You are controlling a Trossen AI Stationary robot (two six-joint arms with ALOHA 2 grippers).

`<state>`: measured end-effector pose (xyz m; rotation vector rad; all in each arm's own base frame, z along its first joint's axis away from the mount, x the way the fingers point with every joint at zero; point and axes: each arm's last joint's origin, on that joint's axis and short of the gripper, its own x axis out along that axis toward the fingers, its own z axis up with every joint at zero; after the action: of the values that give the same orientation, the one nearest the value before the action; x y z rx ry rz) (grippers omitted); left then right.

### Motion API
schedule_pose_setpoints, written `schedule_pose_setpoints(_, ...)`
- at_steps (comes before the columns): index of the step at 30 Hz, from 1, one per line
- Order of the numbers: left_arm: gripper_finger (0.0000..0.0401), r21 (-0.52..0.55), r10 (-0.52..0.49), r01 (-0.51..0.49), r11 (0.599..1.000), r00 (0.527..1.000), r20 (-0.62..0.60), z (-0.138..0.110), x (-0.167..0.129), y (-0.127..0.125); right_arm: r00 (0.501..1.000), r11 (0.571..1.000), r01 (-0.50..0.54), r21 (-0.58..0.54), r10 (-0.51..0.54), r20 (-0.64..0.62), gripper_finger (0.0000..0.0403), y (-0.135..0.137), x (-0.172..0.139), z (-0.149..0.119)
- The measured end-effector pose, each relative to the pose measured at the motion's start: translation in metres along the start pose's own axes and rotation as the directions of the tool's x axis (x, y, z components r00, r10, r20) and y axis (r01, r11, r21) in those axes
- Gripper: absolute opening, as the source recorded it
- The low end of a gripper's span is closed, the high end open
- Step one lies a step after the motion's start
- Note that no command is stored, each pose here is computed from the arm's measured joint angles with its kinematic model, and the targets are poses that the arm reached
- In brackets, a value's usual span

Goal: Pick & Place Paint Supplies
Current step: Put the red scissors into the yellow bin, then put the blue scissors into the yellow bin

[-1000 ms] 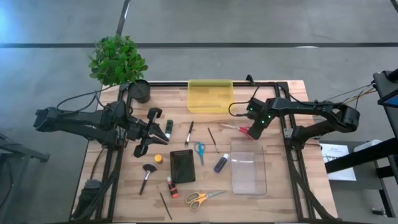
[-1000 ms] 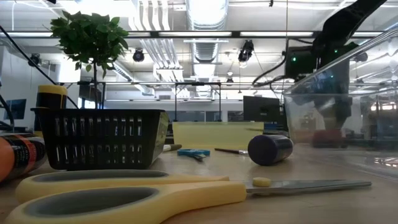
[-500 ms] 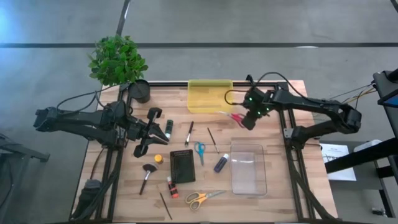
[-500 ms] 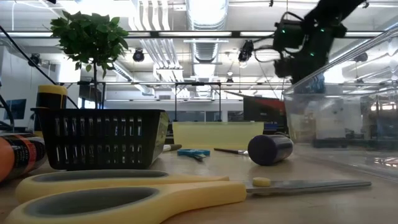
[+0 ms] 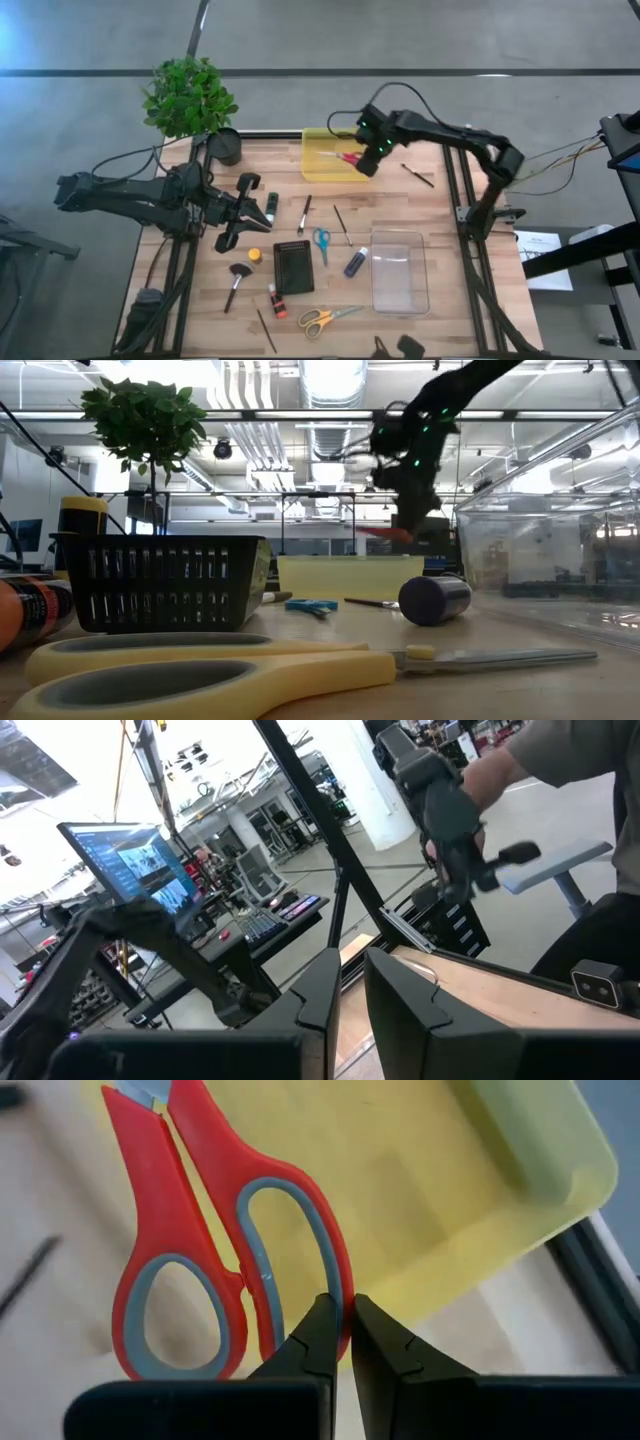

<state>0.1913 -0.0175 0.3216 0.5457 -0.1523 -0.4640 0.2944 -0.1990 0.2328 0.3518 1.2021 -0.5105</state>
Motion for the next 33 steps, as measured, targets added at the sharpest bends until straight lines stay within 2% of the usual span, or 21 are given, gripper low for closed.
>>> schedule_pose_setpoints(5, 0.0057, -0.005, -0.001, 0.001, 1.0, 1.0, 0.0, 0.0, 0.0, 0.0, 0.997, 1.0, 0.012, 0.017, -0.011, -0.072, 0.0008, -0.016, 0.02, 0.011)
schedule_pose_setpoints(20, 0.0057, -0.012, -0.003, 0.003, 1.0, 1.0, -0.006, -0.001, 0.0, 0.0, 0.999, 0.999, 0.035, -0.015, -0.036, -0.038, 0.0006, -0.023, 0.011, 0.013)
schedule_pose_setpoints(28, 0.0057, -0.013, -0.006, 0.005, 1.0, 1.0, -0.01, -0.001, 0.0, -0.001, 0.997, 0.999, 0.032, -0.021, -0.031, 0.069, 0.0008, -0.022, -0.027, 0.011)
schedule_pose_setpoints(33, 0.0057, -0.006, 0.001, -0.001, 1.0, 0.999, -0.044, -0.004, 0.0, -0.001, 0.988, 0.998, -0.064, -0.025, 0.067, 0.142, 0.0008, -0.013, -0.055, 0.002)
